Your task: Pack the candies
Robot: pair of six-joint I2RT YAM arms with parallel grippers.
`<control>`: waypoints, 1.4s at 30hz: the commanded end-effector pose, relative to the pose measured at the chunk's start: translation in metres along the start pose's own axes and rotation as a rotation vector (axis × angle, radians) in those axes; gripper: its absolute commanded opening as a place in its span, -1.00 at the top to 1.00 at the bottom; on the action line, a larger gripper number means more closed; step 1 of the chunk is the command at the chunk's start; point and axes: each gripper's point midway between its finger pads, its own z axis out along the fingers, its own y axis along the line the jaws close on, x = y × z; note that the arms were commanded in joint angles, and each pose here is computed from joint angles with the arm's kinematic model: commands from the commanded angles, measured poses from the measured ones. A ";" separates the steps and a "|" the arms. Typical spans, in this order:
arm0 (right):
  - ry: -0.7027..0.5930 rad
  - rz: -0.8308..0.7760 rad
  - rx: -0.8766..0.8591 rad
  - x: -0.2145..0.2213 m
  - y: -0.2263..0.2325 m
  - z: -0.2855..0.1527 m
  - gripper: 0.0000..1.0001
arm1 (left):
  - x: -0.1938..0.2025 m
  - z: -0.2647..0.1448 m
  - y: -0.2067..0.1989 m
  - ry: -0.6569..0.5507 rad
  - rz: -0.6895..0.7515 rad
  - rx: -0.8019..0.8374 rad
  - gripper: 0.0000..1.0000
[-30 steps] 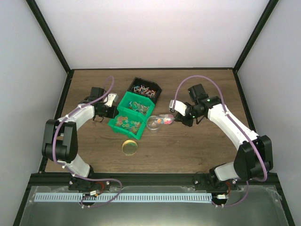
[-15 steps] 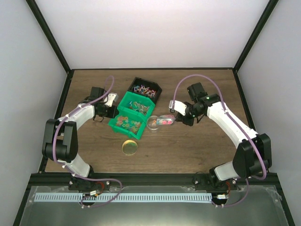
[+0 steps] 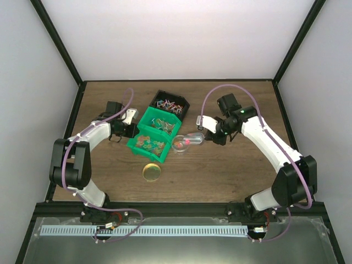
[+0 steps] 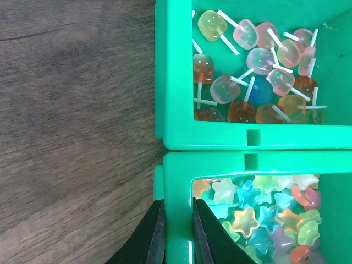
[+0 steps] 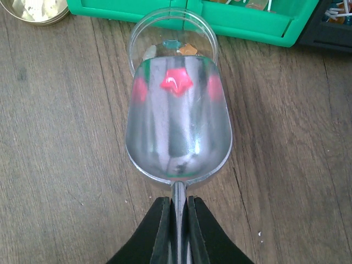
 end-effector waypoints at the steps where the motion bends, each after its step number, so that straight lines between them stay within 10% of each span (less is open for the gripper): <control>1: -0.005 -0.025 0.013 -0.011 -0.001 -0.012 0.99 | -0.004 0.004 -0.002 -0.006 -0.002 0.021 0.90; 25: -0.107 -0.106 -0.062 -0.110 0.025 0.002 0.99 | -0.002 0.001 -0.001 -0.001 0.010 0.009 0.90; 42: 0.130 -0.153 -0.049 -0.121 0.018 0.073 0.99 | -0.001 0.004 -0.001 0.000 0.003 0.015 0.90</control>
